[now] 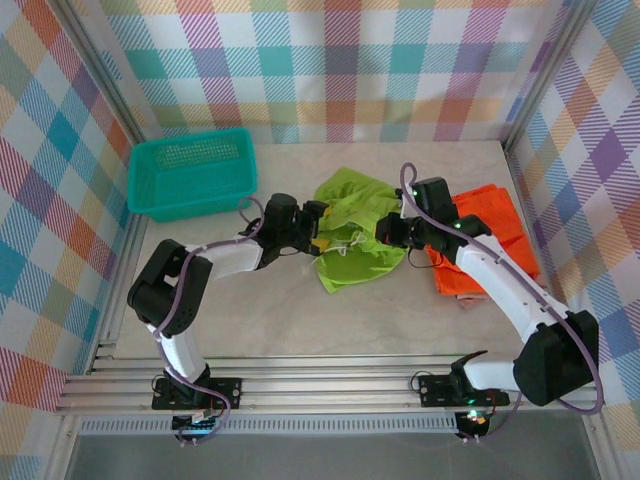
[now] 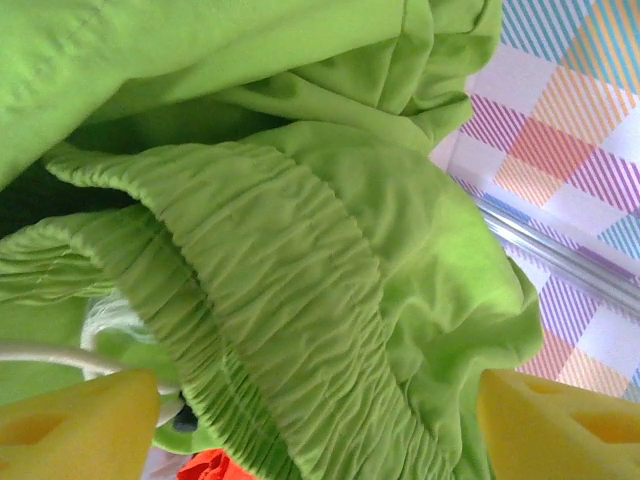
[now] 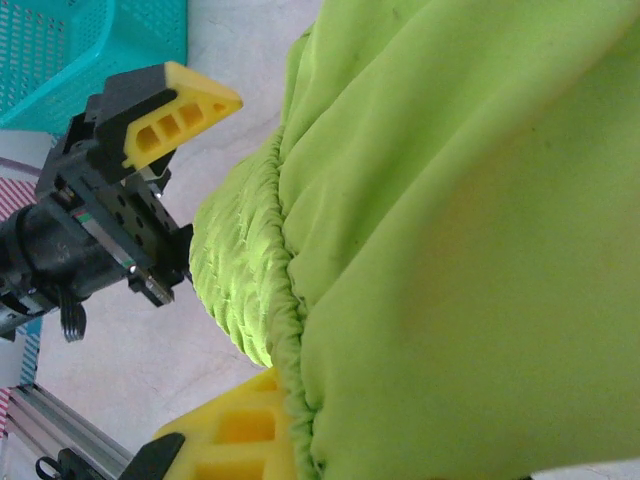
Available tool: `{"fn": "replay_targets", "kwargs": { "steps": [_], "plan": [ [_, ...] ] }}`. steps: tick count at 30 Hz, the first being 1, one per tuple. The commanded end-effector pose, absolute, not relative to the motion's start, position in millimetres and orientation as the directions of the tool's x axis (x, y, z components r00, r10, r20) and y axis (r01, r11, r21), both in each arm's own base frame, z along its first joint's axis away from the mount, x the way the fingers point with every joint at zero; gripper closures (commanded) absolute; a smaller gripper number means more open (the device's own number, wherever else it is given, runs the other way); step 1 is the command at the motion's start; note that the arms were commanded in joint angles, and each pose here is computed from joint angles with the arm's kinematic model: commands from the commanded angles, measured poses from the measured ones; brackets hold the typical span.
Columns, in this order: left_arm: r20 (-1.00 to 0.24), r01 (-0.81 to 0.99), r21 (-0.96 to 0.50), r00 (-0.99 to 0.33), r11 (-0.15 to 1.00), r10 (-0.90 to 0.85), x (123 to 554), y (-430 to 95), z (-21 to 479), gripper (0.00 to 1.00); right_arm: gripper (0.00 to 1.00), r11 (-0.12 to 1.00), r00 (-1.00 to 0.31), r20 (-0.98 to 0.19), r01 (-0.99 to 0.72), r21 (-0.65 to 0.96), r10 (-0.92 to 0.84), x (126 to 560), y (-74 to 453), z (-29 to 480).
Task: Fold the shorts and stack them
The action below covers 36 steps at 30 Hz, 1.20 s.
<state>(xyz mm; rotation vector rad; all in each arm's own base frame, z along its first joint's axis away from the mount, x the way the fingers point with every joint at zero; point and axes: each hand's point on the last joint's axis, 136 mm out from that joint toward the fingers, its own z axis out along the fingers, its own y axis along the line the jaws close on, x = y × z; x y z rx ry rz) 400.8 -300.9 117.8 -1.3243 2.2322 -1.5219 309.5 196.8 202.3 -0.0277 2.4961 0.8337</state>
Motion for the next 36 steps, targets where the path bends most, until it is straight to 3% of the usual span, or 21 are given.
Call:
{"fn": "replay_targets", "kwargs": {
  "steps": [1,5,8,15,20,25,30,36],
  "plan": [
    [0.363,-0.604,-0.789,-0.604,0.110,-0.710,404.6,-307.8,106.3,0.24,1.00,0.781,-0.850,-0.507,-0.216,0.586,0.144,306.2,201.5,220.1],
    [0.326,-0.607,-0.780,-0.598,0.148,-0.732,410.3,-302.7,97.8,0.34,1.00,0.777,-0.842,-0.521,-0.234,0.585,0.139,302.4,200.5,226.2],
    [0.252,-0.589,-0.776,-0.616,0.225,-0.747,418.6,-296.3,95.5,0.48,1.00,0.764,-0.834,-0.536,-0.261,0.590,0.129,298.3,201.9,232.5],
    [0.102,-0.510,-0.813,-0.601,0.282,-0.793,457.1,-266.1,131.9,1.00,1.00,0.711,-0.841,-0.537,-0.335,0.618,0.070,279.9,210.1,234.5],
    [-0.252,-0.356,-0.778,-0.578,0.517,-0.776,473.8,-219.2,225.3,1.00,1.00,0.645,-0.845,-0.534,-0.392,0.655,0.029,266.1,222.9,239.4],
    [-0.572,-0.230,-0.643,-0.490,0.731,-0.658,470.1,-173.3,326.1,1.00,1.00,0.553,-0.846,-0.534,-0.443,0.706,0.004,250.9,255.4,254.0],
    [-0.770,-0.172,-0.495,-0.367,0.852,-0.522,456.4,-137.6,402.6,1.00,1.00,0.438,-0.831,-0.555,-0.512,0.739,-0.036,226.9,314.9,278.1],
    [-0.891,-0.179,-0.368,-0.214,0.912,-0.401,429.4,-98.1,472.9,1.00,1.00,0.255,-0.796,-0.592,-0.602,0.757,-0.121,180.4,413.4,319.4]
  ]
}}
